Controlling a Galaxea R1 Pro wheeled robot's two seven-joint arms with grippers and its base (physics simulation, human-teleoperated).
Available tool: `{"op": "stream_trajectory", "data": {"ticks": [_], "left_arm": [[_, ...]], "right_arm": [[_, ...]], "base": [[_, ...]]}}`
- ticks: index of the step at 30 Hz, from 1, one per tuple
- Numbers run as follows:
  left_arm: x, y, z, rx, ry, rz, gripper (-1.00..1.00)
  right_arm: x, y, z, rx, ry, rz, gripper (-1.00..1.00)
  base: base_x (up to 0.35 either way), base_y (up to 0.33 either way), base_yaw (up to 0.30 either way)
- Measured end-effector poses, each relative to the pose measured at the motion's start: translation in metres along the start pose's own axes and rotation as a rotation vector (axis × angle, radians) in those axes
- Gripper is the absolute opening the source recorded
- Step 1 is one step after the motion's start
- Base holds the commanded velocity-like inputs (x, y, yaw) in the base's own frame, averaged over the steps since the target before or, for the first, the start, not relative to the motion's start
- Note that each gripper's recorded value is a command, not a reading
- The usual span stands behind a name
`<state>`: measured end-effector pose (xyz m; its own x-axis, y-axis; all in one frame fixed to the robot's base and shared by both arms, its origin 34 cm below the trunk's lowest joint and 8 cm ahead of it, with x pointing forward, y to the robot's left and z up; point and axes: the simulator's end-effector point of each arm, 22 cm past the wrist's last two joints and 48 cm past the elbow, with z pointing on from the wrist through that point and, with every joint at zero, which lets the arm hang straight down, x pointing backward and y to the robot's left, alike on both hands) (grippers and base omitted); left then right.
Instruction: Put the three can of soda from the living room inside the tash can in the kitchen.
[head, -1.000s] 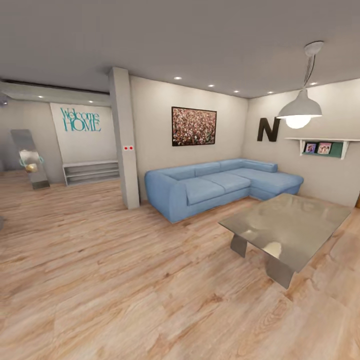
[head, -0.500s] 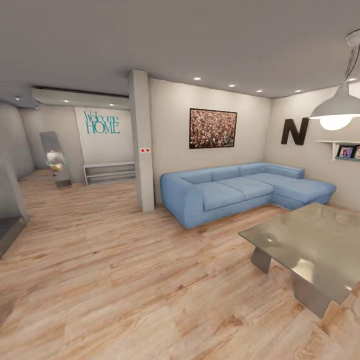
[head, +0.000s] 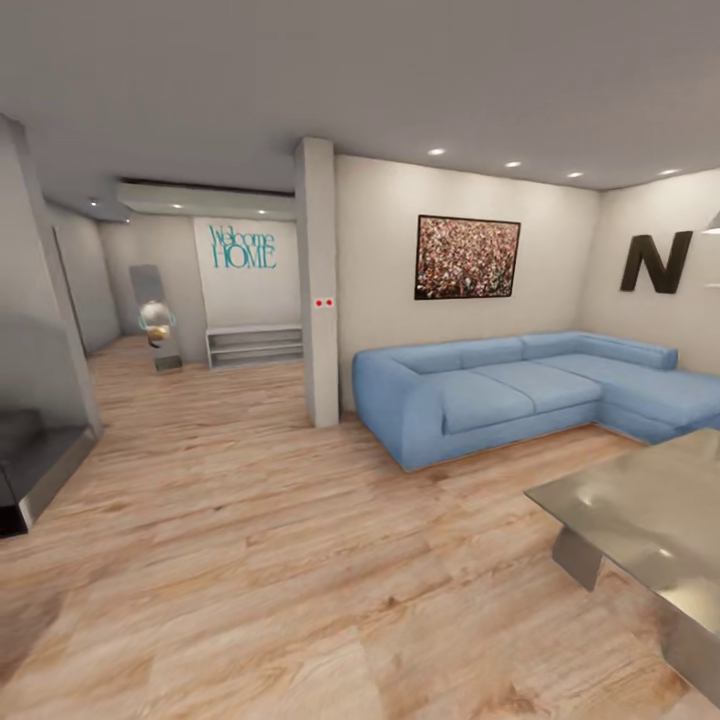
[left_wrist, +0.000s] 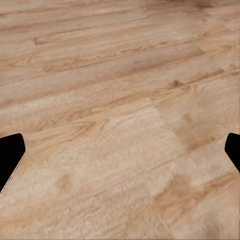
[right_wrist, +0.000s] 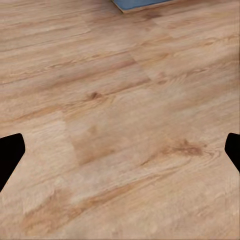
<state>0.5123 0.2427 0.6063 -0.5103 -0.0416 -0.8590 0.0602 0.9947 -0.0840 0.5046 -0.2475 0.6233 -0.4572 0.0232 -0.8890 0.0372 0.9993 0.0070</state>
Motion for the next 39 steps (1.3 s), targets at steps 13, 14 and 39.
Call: {"op": "stream_trajectory", "data": {"ticks": [13, 14, 39], "left_arm": [[0.006, 0.0, 0.0, -0.001, 0.014, -0.001, 1.0], [0.007, 0.0, 0.0, -0.001, 0.015, -0.001, 1.0], [0.014, 0.001, 0.001, -0.002, 0.031, -0.004, 1.0]], "right_arm": [[0.007, 0.007, 0.0, -0.003, 0.017, 0.013, 1.0], [0.007, 0.007, -0.001, -0.003, 0.019, 0.013, 1.0], [0.018, 0.008, -0.001, -0.003, 0.041, 0.012, 1.0]], "base": [[0.321, 0.0, 0.175], [0.321, 0.0, 0.169], [0.281, 0.026, 0.178]]}}
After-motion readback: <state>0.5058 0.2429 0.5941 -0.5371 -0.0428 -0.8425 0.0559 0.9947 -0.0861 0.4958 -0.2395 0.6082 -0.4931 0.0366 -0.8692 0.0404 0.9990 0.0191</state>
